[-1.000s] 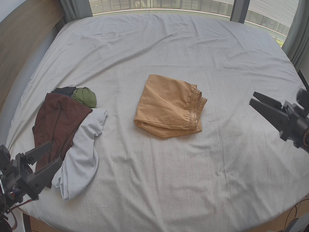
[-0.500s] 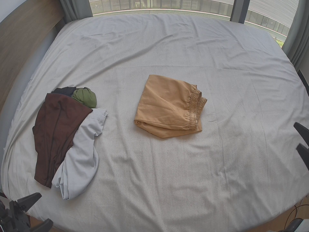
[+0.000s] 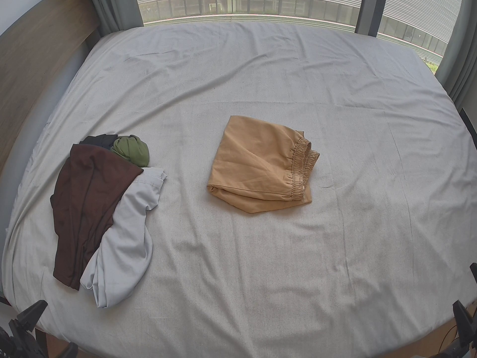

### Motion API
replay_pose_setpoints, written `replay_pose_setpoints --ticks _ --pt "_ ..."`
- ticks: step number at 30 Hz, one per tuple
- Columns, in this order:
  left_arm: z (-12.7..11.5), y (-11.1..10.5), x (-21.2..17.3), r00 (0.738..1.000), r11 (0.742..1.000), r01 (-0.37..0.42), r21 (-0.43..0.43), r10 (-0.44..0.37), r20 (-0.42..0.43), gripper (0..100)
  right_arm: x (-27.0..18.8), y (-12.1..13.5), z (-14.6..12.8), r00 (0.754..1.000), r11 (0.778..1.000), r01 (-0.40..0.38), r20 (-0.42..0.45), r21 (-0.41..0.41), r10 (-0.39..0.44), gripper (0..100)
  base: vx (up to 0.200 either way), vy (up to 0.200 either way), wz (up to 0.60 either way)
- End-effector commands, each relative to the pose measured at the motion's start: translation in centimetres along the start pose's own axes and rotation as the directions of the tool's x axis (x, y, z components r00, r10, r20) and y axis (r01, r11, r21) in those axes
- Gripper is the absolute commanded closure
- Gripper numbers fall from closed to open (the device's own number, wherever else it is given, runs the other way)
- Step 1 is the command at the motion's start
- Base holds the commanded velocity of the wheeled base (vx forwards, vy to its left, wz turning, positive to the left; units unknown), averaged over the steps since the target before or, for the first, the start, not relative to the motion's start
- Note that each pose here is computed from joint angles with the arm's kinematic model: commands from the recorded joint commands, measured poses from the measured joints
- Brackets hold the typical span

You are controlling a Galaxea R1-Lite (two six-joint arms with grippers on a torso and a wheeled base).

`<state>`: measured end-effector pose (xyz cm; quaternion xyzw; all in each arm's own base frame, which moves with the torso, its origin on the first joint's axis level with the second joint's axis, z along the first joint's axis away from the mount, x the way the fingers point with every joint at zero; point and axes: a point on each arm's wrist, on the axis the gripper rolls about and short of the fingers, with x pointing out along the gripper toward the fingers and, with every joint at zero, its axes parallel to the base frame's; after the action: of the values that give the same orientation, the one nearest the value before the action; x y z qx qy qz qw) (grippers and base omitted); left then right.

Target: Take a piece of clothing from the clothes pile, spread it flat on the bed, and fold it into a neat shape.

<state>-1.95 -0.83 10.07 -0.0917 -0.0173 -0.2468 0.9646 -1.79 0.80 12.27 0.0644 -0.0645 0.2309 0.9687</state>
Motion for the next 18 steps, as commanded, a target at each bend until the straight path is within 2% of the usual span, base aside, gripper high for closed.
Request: replay_pose_setpoints --ticks 1,3,4,5,6,8,9,10,11,13,14,15,18 --pt "-1.56 0.83 -0.11 0.968 0.961 -0.236 0.142 0.245 -0.054 0 -1.25 -0.71 -3.4 0.919 0.904 0.385 -0.009 -0.184 -0.394 0 0.0 0.0 0.0" --pt "-1.55 0.89 -0.13 0.96 0.951 -0.264 0.162 0.275 -0.048 0 -1.39 -0.97 -3.76 0.87 0.854 0.476 -0.032 -0.211 -0.492 0 0.0 0.0 0.0" --pt "-1.53 0.89 -0.13 0.96 0.95 -0.265 0.162 0.276 -0.047 0 -1.4 -0.98 -3.76 0.868 0.852 0.48 -0.031 -0.21 -0.496 0 0.0 0.0 0.0" --pt "-1.54 0.97 -0.15 0.951 0.941 -0.296 0.162 0.306 -0.042 0 -1.44 -1.06 -3.7 0.845 0.828 0.52 -0.019 -0.209 -0.535 0 0.0 0.0 0.0" --pt "-1.63 1.05 -0.18 0.94 0.932 -0.326 0.161 0.337 -0.047 0 -1.46 -1.09 -3.71 0.838 0.822 0.53 -0.019 -0.208 -0.545 0 0.0 0.0 0.0" --pt "-1.65 1.11 -0.21 0.931 0.923 -0.352 0.154 0.363 -0.045 0 -1.46 -1.09 -3.71 0.838 0.822 0.53 -0.019 -0.206 -0.545 0 0.0 0.0 0.0" --pt "-1.66 1.21 -0.24 0.914 0.905 -0.391 0.165 0.403 -0.042 0 -1.46 -1.09 -3.73 0.838 0.823 0.531 -0.02 -0.202 -0.546 0 0.0 0.0 0.0" --pt "-1.69 1.23 -0.26 0.909 0.899 -0.403 0.17 0.415 -0.041 0 -1.46 -1.09 -3.73 0.837 0.823 0.533 -0.02 -0.199 -0.547 0 0.0 0.0 0.0" --pt "-2.13 1.39 -0.37 0.876 0.871 -0.458 0.175 0.476 -0.074 0 -1.47 -1.1 -3.74 0.836 0.822 0.534 -0.021 -0.196 -0.548 0 0.0 0.0 0.0" --pt "-2.35 1.29 -0.6 0.859 0.851 -0.492 0.182 0.509 -0.056 0 -1.47 -1.1 -3.72 0.834 0.819 0.538 -0.019 -0.201 -0.552 0 0.0 0.0 0.0" --pt "-2.35 1.29 -0.6 0.859 0.851 -0.492 0.182 0.509 -0.056 0 -1.47 -1.1 -3.72 0.834 0.819 0.538 -0.019 -0.201 -0.552 0 0.0 0.0 0.0" --pt "-2.37 1.03 -0.9 0.86 0.843 -0.503 0.188 0.51 0.012 0 -1.49 -1.12 -3.82 0.83 0.818 0.543 -0.027 -0.19 -0.557 0 0.0 0.0 0.0" --pt "-2.35 1.03 -0.91 0.862 0.847 -0.5 0.182 0.506 0.014 0 -1.49 -1.1 -3.92 0.84 0.835 0.531 -0.038 -0.147 -0.541 0 0.0 0.0 0.0"
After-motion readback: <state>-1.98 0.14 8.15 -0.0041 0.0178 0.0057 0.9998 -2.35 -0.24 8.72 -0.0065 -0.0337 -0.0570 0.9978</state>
